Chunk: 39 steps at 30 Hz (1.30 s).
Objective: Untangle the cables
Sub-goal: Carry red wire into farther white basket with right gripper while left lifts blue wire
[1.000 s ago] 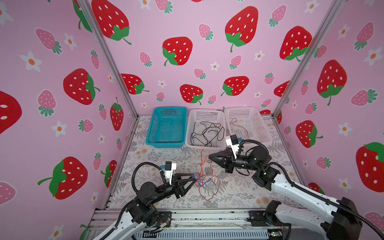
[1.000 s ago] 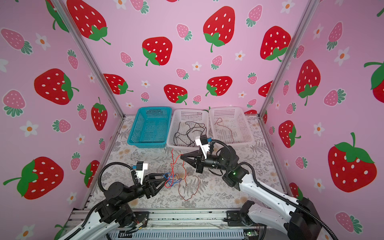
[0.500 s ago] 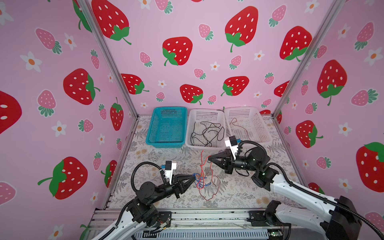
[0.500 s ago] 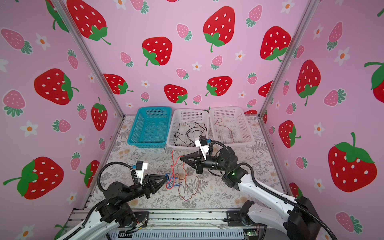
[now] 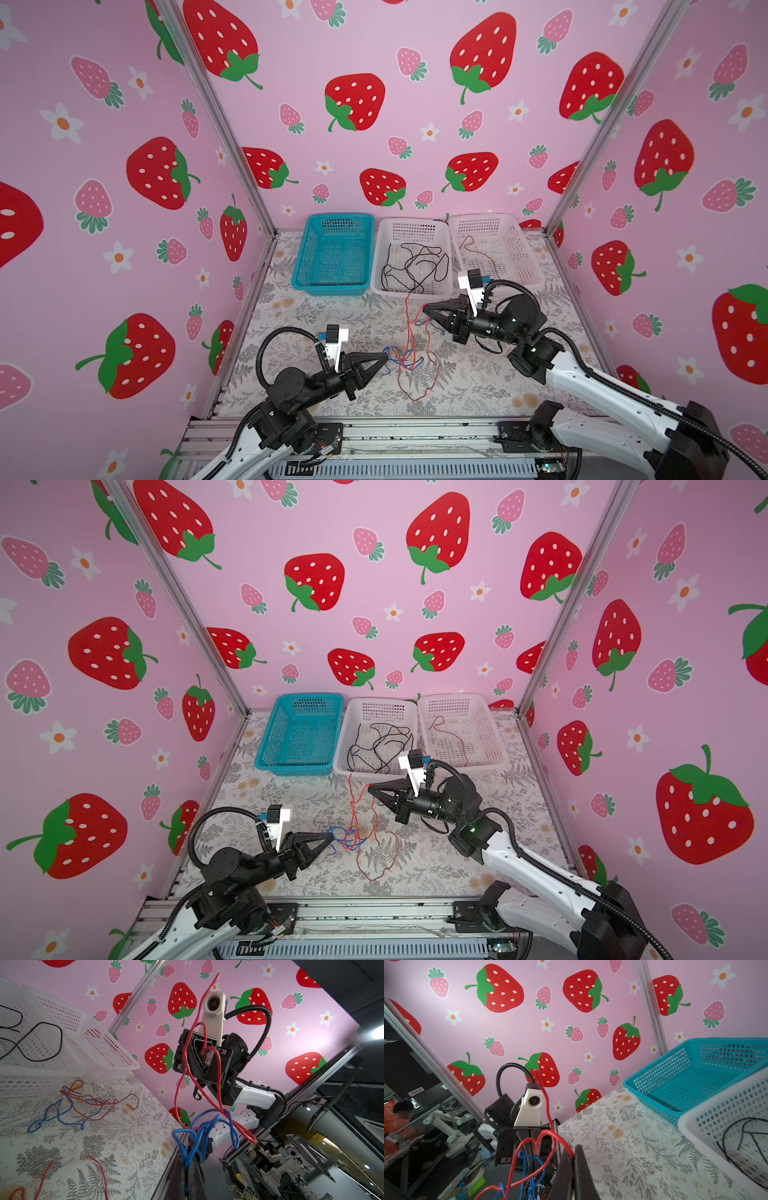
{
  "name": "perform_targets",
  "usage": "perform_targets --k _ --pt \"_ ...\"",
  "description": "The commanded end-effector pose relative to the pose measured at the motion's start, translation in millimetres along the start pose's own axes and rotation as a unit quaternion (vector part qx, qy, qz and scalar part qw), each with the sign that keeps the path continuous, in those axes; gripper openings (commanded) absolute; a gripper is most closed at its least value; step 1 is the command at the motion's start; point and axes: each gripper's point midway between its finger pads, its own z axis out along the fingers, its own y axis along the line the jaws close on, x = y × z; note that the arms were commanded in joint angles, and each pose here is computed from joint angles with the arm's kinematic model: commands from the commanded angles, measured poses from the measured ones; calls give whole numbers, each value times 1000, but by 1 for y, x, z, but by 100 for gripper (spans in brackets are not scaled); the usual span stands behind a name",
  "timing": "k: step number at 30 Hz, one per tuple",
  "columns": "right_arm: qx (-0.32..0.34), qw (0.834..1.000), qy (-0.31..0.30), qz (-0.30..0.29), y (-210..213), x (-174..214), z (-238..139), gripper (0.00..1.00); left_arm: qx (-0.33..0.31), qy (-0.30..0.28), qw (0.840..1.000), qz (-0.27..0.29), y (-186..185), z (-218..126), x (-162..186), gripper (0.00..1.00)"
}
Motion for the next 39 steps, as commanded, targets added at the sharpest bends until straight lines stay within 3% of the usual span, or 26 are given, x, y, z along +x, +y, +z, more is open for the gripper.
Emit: perform_targets --k 1,10,21,30,33,39 --pt "68 997 -39 14 -26 -14 -15 0 3 -3 1000 -1 -9 -6 -5 0" --pt "227 968 -78 72 -103 -9 -59 0 -11 -3 1000 -1 -7 -17 -2 0" --pt "409 900 -125 88 -164 -23 -153 0 -89 28 996 -1 13 -27 6 0" --pt "477 870 -111 61 -165 -46 -188 0 -260 21 965 -2 57 -55 -3 0" --pt "511 850 -123 41 -160 -62 -203 0 -317 20 948 -1 70 -66 -8 0" --pt "557 817 -144 32 -161 -86 -219 0 -350 13 936 20 69 -65 -28 0"
